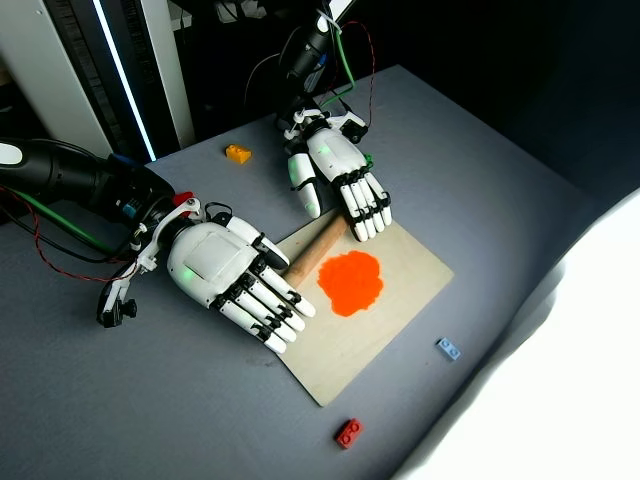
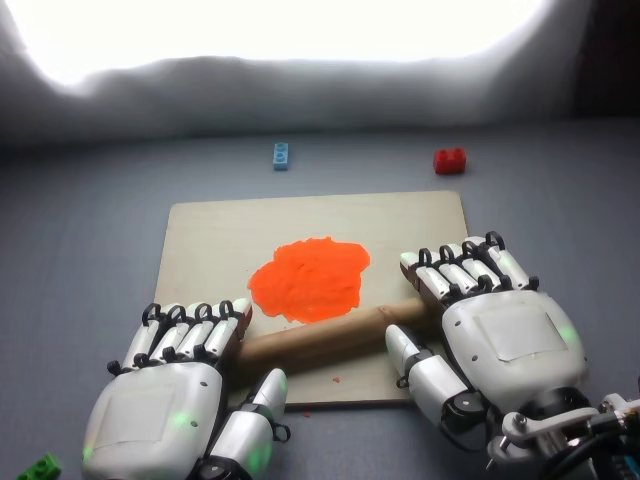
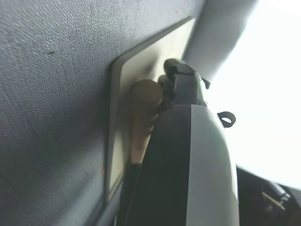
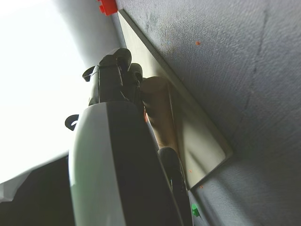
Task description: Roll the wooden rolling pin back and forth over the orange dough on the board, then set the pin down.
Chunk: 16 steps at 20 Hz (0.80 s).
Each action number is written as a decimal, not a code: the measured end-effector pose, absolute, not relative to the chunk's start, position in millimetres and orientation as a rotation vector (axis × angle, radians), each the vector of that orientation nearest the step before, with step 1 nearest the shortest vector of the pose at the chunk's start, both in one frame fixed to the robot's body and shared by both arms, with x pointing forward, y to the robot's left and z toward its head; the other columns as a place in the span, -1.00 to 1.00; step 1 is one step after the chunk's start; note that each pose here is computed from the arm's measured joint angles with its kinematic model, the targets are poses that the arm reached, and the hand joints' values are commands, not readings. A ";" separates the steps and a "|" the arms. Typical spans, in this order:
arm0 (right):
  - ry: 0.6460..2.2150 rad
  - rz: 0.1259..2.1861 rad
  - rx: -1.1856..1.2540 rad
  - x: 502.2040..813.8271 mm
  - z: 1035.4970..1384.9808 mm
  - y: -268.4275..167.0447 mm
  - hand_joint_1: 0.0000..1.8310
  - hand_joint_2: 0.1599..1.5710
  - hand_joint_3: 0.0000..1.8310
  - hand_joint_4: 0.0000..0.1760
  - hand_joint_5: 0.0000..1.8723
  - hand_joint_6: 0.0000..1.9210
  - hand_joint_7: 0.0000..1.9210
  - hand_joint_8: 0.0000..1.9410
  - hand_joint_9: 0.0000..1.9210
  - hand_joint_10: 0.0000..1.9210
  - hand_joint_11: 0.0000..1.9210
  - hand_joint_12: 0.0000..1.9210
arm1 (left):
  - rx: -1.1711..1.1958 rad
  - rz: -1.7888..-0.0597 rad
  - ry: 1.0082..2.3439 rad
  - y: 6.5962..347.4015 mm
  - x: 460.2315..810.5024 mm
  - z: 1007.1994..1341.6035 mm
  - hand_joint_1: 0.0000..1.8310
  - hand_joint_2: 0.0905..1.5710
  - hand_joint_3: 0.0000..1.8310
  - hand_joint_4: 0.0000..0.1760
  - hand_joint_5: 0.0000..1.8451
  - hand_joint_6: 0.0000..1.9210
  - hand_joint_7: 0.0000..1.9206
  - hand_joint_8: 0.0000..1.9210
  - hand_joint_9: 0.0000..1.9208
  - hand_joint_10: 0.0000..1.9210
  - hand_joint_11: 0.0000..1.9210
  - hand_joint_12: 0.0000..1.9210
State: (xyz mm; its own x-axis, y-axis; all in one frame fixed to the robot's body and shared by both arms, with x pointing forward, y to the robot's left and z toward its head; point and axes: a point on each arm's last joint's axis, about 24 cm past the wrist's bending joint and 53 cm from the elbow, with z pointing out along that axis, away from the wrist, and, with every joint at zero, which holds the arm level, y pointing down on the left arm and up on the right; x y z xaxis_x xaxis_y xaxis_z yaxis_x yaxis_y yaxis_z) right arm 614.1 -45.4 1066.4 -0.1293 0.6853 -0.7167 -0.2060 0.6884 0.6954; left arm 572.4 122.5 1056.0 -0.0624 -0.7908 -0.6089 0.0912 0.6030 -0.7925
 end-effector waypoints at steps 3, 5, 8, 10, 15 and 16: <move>1.519 0.802 0.412 614.1 1066.4 -45.4 -1.00 0.99 -1.00 -1.00 -0.66 -1.00 -0.63 -1.00 -0.71 -1.00 -1.00 -0.59 | -0.629 -0.807 1.463 122.5 572.4 1056.0 -1.00 1.00 -1.00 -1.00 -0.75 -1.00 -0.71 -1.00 -0.78 -1.00 -1.00 -0.63; 1.519 0.802 0.413 614.1 1066.4 -45.5 -1.00 0.99 -1.00 -1.00 -0.67 -1.00 -0.65 -1.00 -0.72 -1.00 -1.00 -0.57 | -0.633 -0.809 1.462 122.3 572.9 1056.6 -1.00 1.00 -1.00 -1.00 -0.72 -0.99 -0.68 -0.99 -0.75 -0.99 -1.00 -0.57; 1.519 0.802 0.413 614.1 1066.4 -45.5 -1.00 0.99 -1.00 -1.00 -0.67 -1.00 -0.65 -1.00 -0.71 -1.00 -1.00 -0.57 | -0.635 -0.817 1.455 120.3 574.7 1059.5 -1.00 1.00 -0.98 -1.00 -0.71 -0.99 -0.67 -1.00 -0.74 -0.99 -1.00 -0.53; 1.519 0.802 0.413 614.1 1066.3 -45.5 -1.00 0.99 -1.00 -1.00 -0.65 -0.99 -0.63 -1.00 -0.70 -0.99 -1.00 -0.58 | -0.639 -0.822 1.453 118.9 576.2 1061.3 -1.00 0.99 -0.99 -1.00 -0.73 -1.00 -0.68 -1.00 -0.76 -1.00 -1.00 -0.58; 1.519 0.802 0.414 614.1 1066.2 -45.7 -1.00 0.99 -1.00 -1.00 -0.66 -0.99 -0.65 -0.99 -0.72 -0.99 -1.00 -0.61 | -0.633 -0.824 1.443 120.3 581.1 1067.7 -1.00 1.00 -0.99 -1.00 -0.71 -0.99 -0.67 -0.99 -0.74 -0.99 -1.00 -0.56; 1.519 0.802 0.414 614.4 1066.5 -45.6 -1.00 0.99 -1.00 -1.00 -0.67 -0.99 -0.65 -0.99 -0.72 -0.99 -1.00 -0.61 | -0.633 -0.824 1.445 120.2 581.4 1067.7 -1.00 1.00 -0.99 -1.00 -0.71 -0.99 -0.67 -0.99 -0.74 -0.99 -1.00 -0.55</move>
